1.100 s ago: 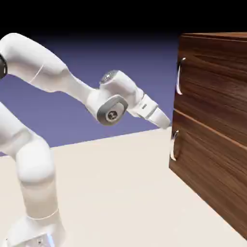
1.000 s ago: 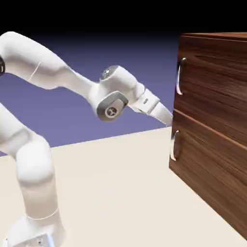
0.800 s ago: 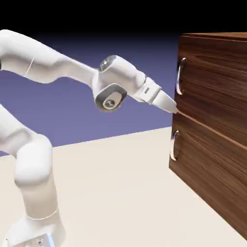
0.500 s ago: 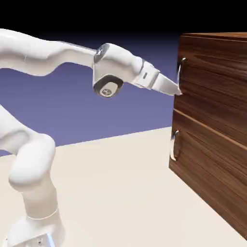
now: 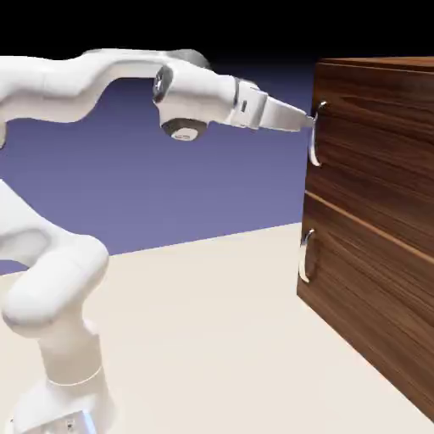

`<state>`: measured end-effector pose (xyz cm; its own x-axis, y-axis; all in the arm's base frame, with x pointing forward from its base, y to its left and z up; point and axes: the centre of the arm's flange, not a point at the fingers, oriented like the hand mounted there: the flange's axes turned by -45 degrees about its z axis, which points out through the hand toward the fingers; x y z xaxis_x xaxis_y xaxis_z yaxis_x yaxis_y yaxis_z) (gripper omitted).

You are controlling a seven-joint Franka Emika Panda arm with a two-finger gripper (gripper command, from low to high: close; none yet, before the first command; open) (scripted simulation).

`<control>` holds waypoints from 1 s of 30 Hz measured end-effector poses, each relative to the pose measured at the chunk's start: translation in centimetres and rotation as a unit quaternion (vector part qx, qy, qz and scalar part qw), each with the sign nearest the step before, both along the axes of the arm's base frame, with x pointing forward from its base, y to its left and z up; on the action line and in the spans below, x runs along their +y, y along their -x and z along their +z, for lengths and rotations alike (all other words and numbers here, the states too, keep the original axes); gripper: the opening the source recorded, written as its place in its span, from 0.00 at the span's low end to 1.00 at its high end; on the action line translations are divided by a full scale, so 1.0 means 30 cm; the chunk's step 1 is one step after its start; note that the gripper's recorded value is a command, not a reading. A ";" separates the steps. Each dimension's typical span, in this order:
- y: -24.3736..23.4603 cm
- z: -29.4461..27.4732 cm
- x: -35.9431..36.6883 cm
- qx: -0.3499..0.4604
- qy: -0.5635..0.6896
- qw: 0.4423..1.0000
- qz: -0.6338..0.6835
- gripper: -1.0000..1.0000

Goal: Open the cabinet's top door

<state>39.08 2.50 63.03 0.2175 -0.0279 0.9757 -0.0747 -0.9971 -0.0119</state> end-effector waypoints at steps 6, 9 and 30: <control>-0.029 -0.003 0.083 -0.035 0.006 0.999 0.004 0.50; -0.051 -0.017 0.129 -0.050 0.008 0.999 0.006 0.50; -0.319 -0.338 0.463 -0.109 0.013 0.994 0.020 0.50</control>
